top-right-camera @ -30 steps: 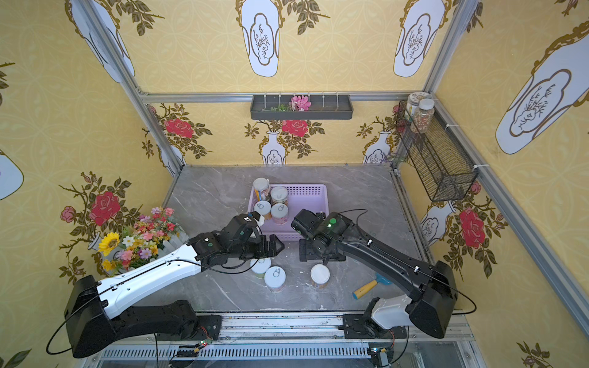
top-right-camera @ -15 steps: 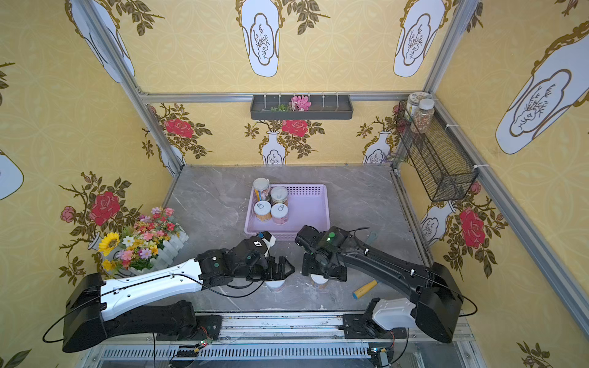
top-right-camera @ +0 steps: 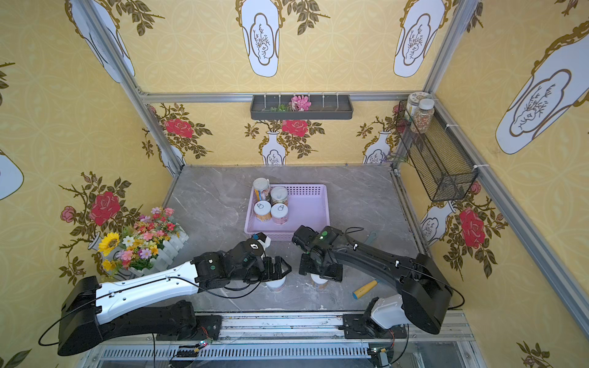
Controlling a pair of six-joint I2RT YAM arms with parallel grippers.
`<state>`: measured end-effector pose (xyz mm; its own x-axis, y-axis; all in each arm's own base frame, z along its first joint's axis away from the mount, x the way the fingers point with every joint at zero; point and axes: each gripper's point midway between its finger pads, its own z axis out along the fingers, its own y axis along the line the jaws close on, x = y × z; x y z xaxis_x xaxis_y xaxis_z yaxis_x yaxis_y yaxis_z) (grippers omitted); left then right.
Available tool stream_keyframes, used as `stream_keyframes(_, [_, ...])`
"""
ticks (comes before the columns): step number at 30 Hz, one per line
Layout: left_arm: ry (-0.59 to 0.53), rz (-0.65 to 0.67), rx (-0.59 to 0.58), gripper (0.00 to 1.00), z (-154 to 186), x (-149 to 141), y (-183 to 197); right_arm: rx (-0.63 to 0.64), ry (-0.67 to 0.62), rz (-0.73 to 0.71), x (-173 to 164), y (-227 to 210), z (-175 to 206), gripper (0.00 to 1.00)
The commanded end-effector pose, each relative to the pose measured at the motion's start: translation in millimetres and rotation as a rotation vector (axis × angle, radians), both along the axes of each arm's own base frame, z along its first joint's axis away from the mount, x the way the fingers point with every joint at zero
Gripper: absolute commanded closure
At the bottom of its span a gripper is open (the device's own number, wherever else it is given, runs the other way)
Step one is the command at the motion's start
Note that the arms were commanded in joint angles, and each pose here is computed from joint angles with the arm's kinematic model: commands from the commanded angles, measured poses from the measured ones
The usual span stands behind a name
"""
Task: Put the canned food in the basket
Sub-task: Pick up the canned food from the center of the board, then place the canned food in the basket.
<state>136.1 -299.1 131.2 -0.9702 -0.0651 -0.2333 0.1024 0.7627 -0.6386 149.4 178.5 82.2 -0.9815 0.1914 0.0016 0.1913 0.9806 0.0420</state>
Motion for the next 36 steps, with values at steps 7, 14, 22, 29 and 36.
stream_keyframes(7, [-0.006,-0.004,0.013,0.0,-1,1,0,0.003,0.003,-0.019,3,-1,-10,0.1])
stream_keyframes(14, [-0.009,-0.01,0.021,0.0,-2,2,-1,0.007,0.013,-0.034,-1,-3,-11,0.15])
stream_keyframes(22, [-0.011,-0.009,0.025,0.0,-2,3,-3,0.01,0.01,-0.041,-2,-4,-11,0.21])
stream_keyframes(29, [-0.014,-0.009,0.033,0.0,-3,5,-3,0.008,0.005,-0.045,-3,-6,-10,0.25])
stream_keyframes(36, [-0.011,0.06,0.012,0.0,1,16,1,-0.023,-0.036,-0.033,0,-16,20,0.3])
